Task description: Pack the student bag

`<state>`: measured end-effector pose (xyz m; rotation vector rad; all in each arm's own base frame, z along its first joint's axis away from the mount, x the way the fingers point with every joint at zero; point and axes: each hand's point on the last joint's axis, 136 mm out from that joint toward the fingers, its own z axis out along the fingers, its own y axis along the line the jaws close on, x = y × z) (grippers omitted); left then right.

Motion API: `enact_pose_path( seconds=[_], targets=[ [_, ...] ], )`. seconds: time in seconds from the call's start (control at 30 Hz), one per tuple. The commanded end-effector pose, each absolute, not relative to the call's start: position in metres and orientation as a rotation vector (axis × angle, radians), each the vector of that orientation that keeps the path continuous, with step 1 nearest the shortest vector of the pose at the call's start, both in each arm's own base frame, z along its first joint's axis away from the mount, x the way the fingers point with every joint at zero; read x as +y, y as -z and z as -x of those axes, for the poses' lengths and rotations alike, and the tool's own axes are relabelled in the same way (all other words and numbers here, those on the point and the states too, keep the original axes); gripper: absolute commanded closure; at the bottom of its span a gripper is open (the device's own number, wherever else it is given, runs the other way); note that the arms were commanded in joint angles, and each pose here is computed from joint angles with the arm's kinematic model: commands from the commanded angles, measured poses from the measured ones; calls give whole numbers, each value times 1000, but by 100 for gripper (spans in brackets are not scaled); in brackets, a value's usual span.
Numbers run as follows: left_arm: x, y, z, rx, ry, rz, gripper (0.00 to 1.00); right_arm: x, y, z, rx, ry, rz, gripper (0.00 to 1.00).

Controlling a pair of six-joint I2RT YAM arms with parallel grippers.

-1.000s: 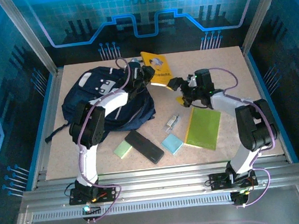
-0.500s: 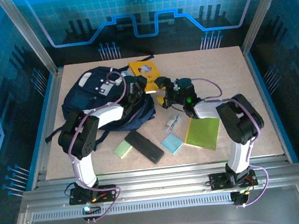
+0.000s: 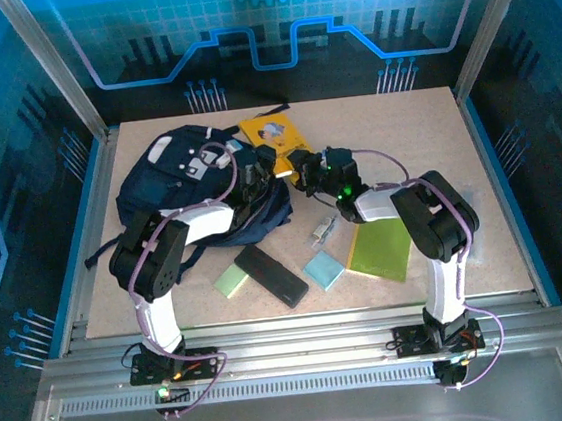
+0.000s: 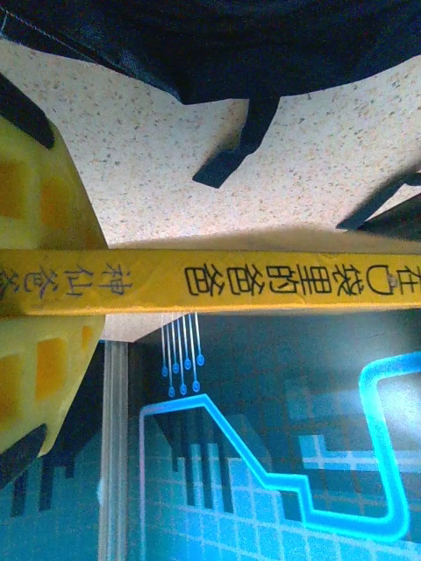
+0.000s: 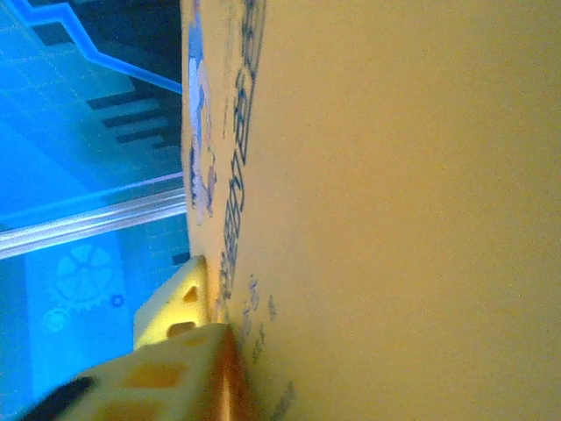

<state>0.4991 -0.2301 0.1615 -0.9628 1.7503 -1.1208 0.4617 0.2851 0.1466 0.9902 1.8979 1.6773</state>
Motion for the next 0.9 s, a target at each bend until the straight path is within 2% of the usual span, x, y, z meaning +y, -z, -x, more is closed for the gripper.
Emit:
enact_pose_path(
  seconds=[0.0,0.03,0.07,0.1,0.17,0.23,0.37,0.63,0.87],
  targets=[
    [-244,-204,-484,1680,1266,885,100,270,-162,-484,1808,-1649,-956,83],
    [-243,-204,-482,1693,1250,874,99,266,-163,-484,1810,-1644,-950,91],
    [-242,-205,-481,1712,1228,846,84,262,-164,-484,1815,-1634,-943,98],
    [-242,-205,-479,1742,1209,820,69,260,-163,-484,1822,-1624,-939,100],
    [-240,-205,-477,1819,1165,750,46,247,-163,-482,1857,-1559,-907,100],
    [-234,-203,-475,1893,1135,677,35,234,-164,-478,1924,-1480,-849,100],
    [-214,-191,-461,2060,1014,544,30,207,-168,-471,2054,-1351,-720,100],
    [-182,-157,-420,2439,590,176,29,164,-159,-448,2233,-1206,-562,100],
    [-172,-124,-406,2638,410,21,31,152,-159,-426,2313,-1141,-449,100]
  ],
)
